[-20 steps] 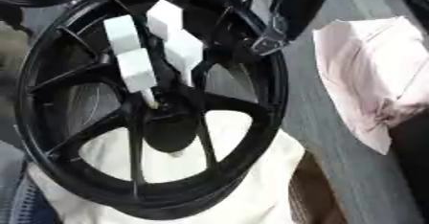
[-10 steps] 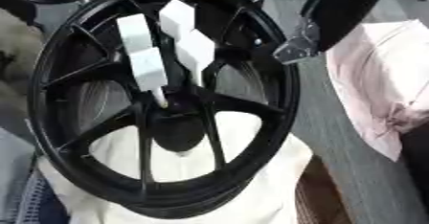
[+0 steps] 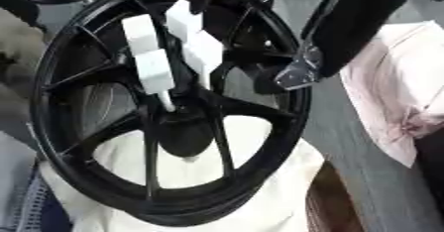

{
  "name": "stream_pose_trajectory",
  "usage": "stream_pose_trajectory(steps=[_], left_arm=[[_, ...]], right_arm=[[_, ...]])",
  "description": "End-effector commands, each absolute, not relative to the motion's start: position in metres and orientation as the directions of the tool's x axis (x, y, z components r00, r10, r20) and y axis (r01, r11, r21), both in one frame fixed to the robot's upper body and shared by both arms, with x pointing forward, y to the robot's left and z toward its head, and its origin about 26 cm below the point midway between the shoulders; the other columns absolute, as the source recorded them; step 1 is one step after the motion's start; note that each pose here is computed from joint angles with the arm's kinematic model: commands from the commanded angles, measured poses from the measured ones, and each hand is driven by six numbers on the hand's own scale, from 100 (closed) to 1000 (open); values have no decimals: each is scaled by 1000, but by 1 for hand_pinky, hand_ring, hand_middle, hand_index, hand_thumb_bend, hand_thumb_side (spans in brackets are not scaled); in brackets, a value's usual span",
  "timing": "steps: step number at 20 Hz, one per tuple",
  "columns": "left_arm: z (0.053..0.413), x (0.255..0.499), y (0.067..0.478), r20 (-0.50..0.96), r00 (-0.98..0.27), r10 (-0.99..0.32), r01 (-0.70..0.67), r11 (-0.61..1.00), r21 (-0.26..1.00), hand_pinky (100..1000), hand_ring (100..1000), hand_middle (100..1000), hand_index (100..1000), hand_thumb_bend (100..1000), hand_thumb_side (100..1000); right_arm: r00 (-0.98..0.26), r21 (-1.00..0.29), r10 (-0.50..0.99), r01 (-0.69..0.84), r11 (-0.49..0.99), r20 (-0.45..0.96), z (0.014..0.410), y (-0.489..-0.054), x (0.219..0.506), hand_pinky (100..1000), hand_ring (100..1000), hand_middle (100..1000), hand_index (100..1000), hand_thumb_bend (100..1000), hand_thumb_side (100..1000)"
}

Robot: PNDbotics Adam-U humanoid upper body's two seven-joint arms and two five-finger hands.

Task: Pull the pin out of the wheel hub.

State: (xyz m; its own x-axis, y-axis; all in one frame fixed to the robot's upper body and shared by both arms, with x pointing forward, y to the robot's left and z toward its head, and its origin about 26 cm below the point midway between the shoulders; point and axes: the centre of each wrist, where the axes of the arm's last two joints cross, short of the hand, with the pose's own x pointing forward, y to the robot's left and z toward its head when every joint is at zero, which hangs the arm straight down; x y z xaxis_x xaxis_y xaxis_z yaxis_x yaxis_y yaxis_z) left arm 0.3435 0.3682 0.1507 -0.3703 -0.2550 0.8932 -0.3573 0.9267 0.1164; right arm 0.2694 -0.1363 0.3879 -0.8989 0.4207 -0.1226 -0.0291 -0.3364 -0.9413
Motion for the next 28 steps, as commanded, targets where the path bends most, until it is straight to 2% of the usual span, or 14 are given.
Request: stream_pose_trajectory(steps=[1,8,28], left_arm=[[163,343,370,874,-398,-278,-358,925,131,747,687,590,745,503,779],[163,344,370,874,-398,-277,-353,926,133,747,687,590,745,502,780],[163,345,367,873,-404,-271,-339,931,132,747,691,592,746,498,782]], right_arm=[[-888,-947,436,1,-321,-148,393,-133,264,814,775,808,855,467,203],[-876,-955,453,29,-294,-166,388,-127,268,824,784,808,850,426,182],[-855,-960,485,53,-275,-186,358,-120,308,824,775,787,824,366,144]])
